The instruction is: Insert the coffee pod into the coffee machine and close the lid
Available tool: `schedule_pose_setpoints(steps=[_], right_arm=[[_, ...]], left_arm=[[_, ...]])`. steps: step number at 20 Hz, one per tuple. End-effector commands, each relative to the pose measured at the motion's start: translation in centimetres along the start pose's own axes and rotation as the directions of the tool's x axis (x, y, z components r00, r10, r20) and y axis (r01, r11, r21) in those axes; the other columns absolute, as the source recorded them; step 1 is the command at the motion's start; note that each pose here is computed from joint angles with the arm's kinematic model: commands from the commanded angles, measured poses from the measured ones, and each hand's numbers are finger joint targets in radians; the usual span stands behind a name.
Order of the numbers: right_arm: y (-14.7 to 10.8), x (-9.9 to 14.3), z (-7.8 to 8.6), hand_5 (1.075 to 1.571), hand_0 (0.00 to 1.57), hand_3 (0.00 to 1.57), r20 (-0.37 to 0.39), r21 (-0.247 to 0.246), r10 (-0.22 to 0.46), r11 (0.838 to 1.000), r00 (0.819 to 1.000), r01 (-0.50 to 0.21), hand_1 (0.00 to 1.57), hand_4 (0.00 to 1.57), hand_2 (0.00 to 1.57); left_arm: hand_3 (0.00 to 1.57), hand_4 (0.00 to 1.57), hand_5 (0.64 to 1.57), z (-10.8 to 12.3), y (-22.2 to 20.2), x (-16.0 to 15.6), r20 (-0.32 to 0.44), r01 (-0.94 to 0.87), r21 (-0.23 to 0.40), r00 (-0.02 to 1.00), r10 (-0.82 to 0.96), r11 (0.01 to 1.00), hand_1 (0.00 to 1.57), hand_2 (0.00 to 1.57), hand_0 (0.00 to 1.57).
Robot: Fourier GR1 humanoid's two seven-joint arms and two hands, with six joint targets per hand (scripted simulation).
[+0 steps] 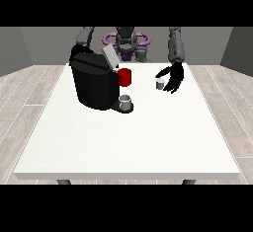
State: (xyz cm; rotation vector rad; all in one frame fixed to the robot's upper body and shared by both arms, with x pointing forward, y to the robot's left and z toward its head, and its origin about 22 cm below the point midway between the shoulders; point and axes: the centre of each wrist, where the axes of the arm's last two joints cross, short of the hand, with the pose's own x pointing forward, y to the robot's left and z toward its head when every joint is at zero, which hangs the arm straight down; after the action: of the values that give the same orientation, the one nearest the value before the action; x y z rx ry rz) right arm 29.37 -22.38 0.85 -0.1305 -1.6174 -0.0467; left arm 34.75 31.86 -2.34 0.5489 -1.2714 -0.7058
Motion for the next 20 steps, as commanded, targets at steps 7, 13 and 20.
schedule_pose_setpoints(steps=[7, 13, 20], right_arm=[[1.5, -1.9, 1.1, 1.571, 0.00, 0.00, -0.022, -0.006, -0.014, 1.000, 1.000, 0.014, 0.00, 0.50, 0.00], [-0.1, -1.7, 0.9, 1.571, 0.00, 0.00, -0.024, 0.001, -0.049, 0.999, 0.998, 0.050, 0.00, 0.53, 0.00], [-0.4, -1.8, -0.3, 1.571, 0.00, 0.00, -0.039, -0.031, -0.037, 0.999, 0.999, 0.036, 0.00, 0.43, 0.00]], left_arm=[[0.74, 0.39, 1.571, -1.1, -1.8, 1.2, 0.021, 0.080, 0.068, 0.996, -0.081, 0.995, 0.82, 0.97, 0.82], [0.78, 0.31, 1.571, -0.1, -1.5, -1.5, -0.011, 0.210, 0.044, 0.978, -0.210, 0.977, 0.90, 1.01, 0.90], [1.41, 0.55, 1.571, -1.8, -0.2, 1.3, 0.117, 0.196, 0.056, 0.973, -0.201, 0.979, 1.32, 1.43, 1.32]])
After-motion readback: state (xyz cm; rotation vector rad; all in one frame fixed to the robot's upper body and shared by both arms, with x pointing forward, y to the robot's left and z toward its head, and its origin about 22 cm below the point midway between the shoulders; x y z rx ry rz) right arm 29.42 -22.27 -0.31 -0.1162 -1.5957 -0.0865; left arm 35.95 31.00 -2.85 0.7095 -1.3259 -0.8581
